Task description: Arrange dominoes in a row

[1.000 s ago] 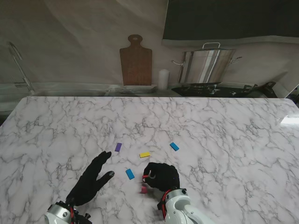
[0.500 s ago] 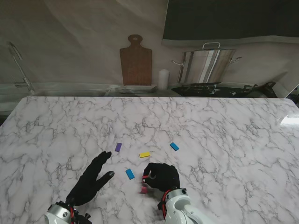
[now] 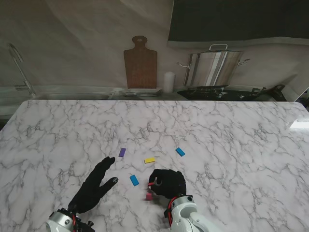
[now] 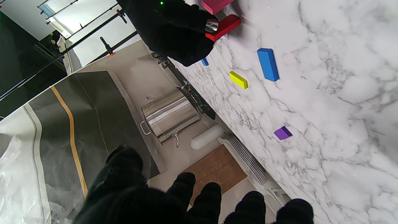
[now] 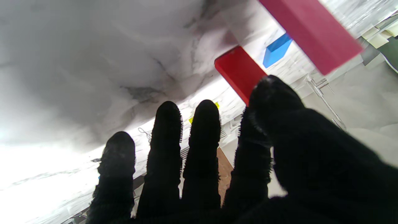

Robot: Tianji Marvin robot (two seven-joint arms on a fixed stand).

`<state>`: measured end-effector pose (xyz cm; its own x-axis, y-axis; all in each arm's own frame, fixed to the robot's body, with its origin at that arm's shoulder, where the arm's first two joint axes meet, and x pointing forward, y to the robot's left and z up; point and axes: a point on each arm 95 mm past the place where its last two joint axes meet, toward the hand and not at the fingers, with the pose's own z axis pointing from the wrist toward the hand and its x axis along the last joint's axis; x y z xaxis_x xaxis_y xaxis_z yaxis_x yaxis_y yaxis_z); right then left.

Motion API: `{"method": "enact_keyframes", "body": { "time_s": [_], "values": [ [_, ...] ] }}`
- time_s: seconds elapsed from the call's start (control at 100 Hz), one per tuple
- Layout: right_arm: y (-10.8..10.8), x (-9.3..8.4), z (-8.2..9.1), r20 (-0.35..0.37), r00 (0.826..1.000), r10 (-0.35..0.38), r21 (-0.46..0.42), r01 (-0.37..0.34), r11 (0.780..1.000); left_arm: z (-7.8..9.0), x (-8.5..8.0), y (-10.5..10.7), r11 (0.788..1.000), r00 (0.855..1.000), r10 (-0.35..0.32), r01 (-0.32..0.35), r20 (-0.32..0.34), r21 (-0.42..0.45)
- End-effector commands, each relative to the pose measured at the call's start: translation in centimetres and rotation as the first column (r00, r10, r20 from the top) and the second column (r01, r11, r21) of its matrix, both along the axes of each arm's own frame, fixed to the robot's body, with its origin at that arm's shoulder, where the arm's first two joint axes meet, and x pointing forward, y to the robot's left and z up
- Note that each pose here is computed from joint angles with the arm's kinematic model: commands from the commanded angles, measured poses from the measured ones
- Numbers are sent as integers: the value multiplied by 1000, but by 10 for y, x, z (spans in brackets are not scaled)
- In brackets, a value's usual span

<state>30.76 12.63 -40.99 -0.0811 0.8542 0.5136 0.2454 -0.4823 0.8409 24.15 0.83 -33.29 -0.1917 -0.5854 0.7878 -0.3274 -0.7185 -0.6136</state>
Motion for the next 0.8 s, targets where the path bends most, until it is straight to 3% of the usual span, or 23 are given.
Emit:
{"method": "enact_keyframes", "body": {
  "time_s": [0.0, 0.79],
  "values": [
    [0, -2, -3, -16, 1000, 1, -11, -1, 1000, -2, -2, -2, 1000, 1000, -13, 13, -15, 0],
    [-2, -1, -3, -35, 999, 12, -25, -13, 1000, -1, -2, -1, 1000, 1000, -12, 12, -12, -1]
  ]
}}
